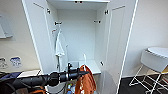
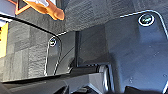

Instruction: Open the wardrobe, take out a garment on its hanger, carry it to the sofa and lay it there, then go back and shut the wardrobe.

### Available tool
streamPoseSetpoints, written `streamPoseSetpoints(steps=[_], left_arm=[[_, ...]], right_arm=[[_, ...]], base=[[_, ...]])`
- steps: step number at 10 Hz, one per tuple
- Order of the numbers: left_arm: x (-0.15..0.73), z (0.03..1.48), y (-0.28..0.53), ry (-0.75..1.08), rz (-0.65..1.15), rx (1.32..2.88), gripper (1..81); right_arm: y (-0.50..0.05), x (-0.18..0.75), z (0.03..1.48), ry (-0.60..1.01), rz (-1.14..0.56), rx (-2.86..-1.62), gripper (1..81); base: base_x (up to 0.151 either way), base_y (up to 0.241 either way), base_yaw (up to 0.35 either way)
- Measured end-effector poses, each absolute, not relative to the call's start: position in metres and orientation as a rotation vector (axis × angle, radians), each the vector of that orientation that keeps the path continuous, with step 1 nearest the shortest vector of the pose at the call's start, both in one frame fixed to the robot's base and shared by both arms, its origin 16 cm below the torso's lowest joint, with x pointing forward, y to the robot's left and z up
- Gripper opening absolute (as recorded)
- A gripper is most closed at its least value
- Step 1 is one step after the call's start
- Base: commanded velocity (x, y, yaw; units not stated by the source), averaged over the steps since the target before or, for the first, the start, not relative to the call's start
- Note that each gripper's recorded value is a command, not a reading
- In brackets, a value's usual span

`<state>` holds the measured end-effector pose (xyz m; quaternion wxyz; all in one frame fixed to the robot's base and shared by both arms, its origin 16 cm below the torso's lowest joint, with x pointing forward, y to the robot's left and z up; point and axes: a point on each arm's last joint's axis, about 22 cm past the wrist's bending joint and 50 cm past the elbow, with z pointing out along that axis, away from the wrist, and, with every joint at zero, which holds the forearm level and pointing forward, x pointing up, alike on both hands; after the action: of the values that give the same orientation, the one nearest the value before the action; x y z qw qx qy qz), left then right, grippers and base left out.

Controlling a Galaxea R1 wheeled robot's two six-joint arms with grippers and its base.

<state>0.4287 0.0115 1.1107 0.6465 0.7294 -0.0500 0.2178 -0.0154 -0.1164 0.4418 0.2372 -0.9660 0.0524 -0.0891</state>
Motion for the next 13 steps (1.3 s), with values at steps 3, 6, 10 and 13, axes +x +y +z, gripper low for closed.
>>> streamPoseSetpoints(steps=[3,6,10,13], left_arm=[[0.425,1.112,0.009,-0.121,0.488,1.654,1.0],[0.425,1.112,0.009,-0.124,0.491,1.654,1.0],[0.423,1.11,0.008,-0.126,0.491,1.652,1.0],[0.419,1.112,0.004,-0.129,0.484,1.644,1.0]], right_arm=[[-0.116,-0.017,0.442,0.145,-0.242,-2.648,81.1],[-0.116,-0.017,0.442,0.145,-0.242,-2.648,81.1],[-0.118,-0.026,0.441,0.146,-0.227,-2.651,81.1],[-0.118,-0.027,0.441,0.147,-0.231,-2.651,81.1]], base=[[0.0,0.0,0.0],[-0.021,0.0,0.0],[-0.064,0.0,0.0],[0.0,0.0,-0.169]])
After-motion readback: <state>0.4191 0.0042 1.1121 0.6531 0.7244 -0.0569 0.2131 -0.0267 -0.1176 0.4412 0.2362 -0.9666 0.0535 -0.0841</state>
